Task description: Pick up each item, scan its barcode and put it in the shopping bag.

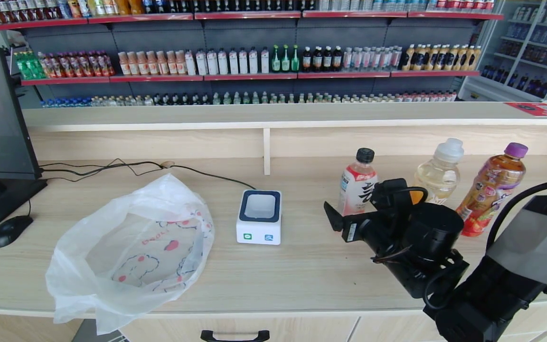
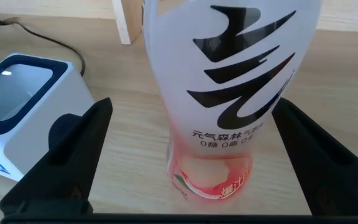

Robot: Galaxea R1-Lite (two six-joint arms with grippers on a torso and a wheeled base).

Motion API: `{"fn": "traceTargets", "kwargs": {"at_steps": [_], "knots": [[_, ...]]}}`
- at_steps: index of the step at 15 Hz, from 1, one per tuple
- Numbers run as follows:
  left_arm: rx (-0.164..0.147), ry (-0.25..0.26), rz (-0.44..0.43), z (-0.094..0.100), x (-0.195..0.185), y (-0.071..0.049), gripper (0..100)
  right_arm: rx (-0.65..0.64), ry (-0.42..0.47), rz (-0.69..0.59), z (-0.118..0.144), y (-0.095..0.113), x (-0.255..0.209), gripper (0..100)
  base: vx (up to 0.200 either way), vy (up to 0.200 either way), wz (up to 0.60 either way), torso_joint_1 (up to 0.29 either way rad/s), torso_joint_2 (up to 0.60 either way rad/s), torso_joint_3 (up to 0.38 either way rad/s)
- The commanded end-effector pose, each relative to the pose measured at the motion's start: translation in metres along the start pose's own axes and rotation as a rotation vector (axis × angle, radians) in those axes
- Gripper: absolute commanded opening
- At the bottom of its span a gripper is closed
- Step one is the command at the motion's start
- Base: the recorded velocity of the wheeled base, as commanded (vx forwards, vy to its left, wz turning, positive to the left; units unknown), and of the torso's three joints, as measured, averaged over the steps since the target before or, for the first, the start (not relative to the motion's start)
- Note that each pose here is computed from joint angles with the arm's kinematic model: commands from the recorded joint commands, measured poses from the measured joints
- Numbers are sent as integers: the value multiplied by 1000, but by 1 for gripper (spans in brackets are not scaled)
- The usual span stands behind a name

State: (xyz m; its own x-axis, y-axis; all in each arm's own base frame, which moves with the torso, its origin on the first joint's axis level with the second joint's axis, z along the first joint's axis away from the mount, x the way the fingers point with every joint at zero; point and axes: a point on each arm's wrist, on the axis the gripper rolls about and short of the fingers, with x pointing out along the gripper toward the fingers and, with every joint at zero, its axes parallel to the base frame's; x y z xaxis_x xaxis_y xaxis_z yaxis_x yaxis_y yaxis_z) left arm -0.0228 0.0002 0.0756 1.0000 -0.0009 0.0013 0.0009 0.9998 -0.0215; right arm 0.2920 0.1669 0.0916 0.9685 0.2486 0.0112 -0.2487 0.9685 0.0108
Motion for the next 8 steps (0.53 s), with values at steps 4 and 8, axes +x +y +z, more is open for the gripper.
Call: {"fn": "traceTargets", "kwargs": {"at_steps": [4, 8], "knots": [[0, 0, 1, 0, 0, 0, 100, 3, -11, -4, 0, 2, 5, 100, 0, 0, 0, 0, 0, 0], [0, 0, 1, 0, 0, 0, 100, 5, -27, -12, 1, 1, 12, 100, 0, 0, 0, 0, 0, 0]]}}
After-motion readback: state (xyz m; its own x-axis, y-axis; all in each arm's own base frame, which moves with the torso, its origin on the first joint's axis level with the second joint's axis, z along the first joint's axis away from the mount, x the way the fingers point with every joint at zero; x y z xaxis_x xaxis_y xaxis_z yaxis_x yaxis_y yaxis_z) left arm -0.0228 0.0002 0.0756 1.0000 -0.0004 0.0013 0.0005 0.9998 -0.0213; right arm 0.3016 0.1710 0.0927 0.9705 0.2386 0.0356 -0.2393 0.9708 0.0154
